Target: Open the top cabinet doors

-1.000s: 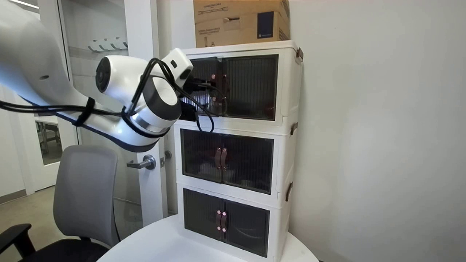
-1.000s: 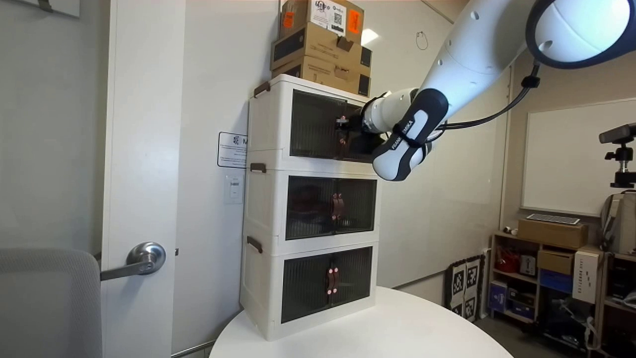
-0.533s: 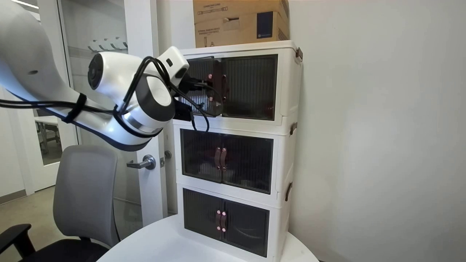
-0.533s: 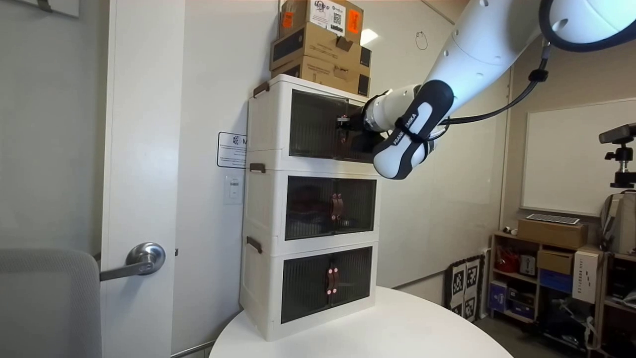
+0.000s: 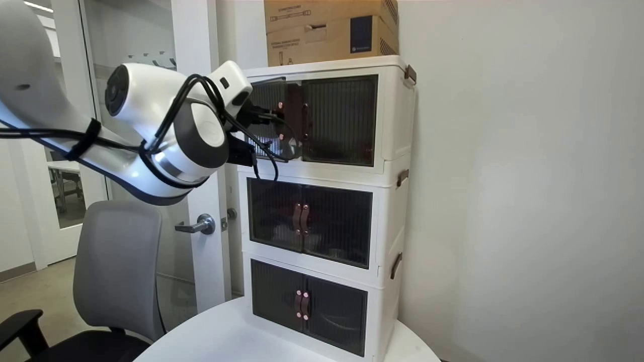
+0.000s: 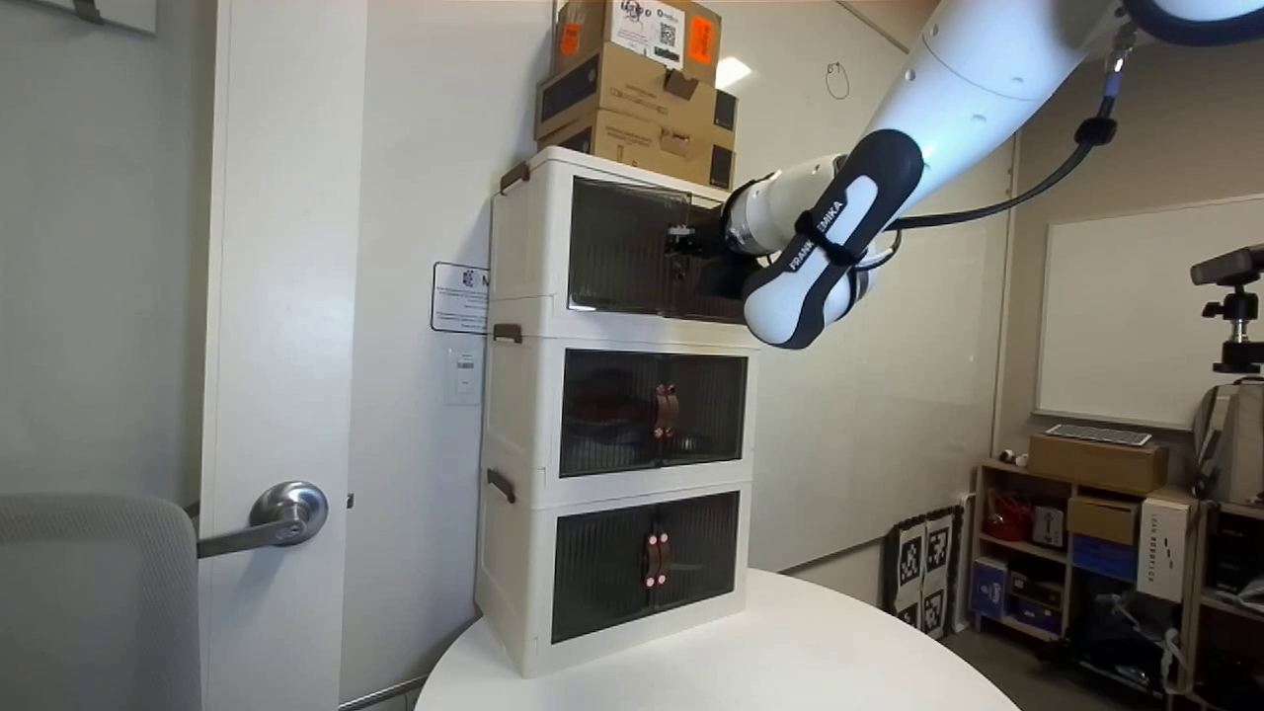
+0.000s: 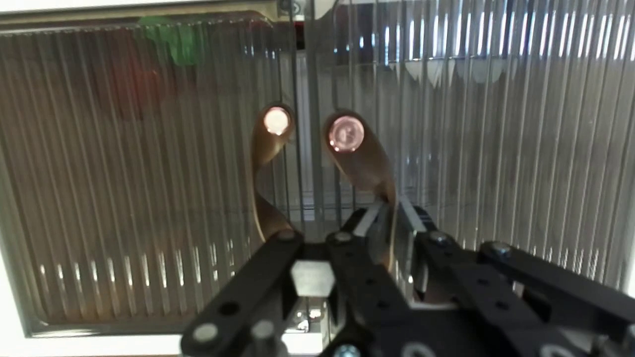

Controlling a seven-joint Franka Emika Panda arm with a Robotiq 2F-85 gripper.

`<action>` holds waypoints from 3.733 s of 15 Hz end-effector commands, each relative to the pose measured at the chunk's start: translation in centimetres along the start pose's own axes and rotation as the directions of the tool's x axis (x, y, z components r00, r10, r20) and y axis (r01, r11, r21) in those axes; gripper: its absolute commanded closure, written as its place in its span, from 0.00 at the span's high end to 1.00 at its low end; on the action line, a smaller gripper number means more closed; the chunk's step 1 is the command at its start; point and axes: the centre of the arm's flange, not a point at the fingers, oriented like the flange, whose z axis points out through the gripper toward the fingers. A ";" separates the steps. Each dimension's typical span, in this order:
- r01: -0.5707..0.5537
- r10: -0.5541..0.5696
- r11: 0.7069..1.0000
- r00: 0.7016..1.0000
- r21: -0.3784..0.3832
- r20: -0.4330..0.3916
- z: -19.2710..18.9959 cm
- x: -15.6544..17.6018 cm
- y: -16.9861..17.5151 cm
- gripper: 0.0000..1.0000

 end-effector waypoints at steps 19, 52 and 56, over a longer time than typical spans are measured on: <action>0.012 -0.055 0.959 0.988 0.283 0.144 -5.0 -1.0 -12.5 1.00; -0.596 0.115 0.723 0.601 0.348 0.791 -8.3 -1.0 -6.5 1.00; -0.649 0.233 0.739 0.496 0.180 0.836 -7.8 -0.2 -3.6 1.00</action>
